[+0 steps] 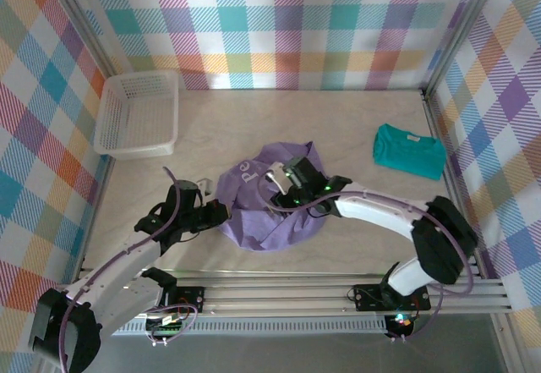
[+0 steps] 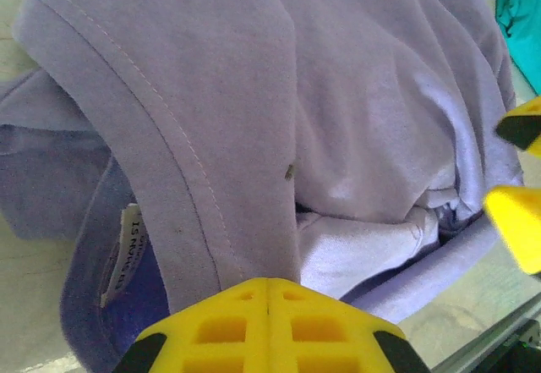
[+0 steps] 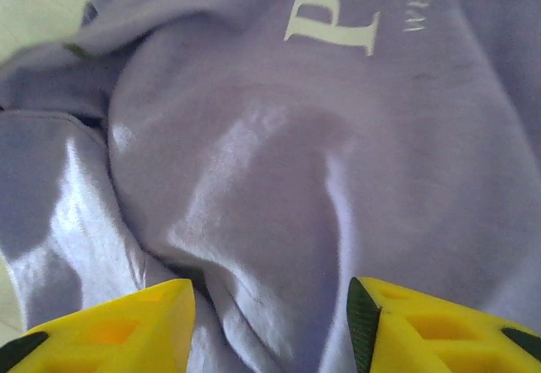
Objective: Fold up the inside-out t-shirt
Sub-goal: Adjust the T-shirt at the center of the table.
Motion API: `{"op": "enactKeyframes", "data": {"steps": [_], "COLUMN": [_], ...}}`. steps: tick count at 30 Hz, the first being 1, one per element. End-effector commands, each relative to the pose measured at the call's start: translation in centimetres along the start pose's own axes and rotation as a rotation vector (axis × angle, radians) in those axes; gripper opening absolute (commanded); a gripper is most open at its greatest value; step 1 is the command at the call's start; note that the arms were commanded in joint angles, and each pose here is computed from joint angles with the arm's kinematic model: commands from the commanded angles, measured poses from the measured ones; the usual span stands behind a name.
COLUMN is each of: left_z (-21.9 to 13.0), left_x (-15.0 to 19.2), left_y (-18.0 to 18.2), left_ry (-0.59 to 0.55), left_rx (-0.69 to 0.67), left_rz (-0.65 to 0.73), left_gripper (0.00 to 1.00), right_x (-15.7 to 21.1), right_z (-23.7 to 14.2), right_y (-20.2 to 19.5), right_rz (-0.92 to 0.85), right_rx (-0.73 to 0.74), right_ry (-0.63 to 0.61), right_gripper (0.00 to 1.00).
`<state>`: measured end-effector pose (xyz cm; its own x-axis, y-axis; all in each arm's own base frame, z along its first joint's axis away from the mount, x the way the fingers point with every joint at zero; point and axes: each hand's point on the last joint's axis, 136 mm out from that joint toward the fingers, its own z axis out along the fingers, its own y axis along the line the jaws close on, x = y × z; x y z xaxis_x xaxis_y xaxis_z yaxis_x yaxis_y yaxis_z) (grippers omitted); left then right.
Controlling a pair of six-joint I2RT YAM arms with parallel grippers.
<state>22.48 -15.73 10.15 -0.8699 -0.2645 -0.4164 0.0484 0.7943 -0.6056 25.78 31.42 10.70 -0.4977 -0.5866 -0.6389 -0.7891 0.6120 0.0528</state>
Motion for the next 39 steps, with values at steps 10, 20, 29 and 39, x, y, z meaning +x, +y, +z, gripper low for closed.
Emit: {"op": "enactKeyframes", "data": {"steps": [10,20,29,39], "left_z": [-0.7,-0.1,-2.4,3.1], "left_x": [-0.4,-2.0,-5.8,-5.1], "left_y": [2.3,1.8,-6.4,-10.3], "left_ry": [-0.016,-0.059,-0.250,-0.136], "left_rx": [-0.158,-0.197,0.025,0.002], "left_rz": [0.017,0.060,0.272,0.503], "left_gripper": [0.00,0.14,0.69,0.74], "right_x": [-1.0,-7.9,-9.7,-10.3], "right_z": [1.4,-4.7,-6.3,-7.8], "right_y": [-0.5,2.2,2.5,1.5], "right_rz": [-0.062,0.177,0.279,0.382], "right_rx": [0.003,-0.356,-0.492,-0.593], "right_ry": [0.030,-0.183,-0.215,-0.234], "right_gripper": [0.10,0.03,0.02,0.00]}}
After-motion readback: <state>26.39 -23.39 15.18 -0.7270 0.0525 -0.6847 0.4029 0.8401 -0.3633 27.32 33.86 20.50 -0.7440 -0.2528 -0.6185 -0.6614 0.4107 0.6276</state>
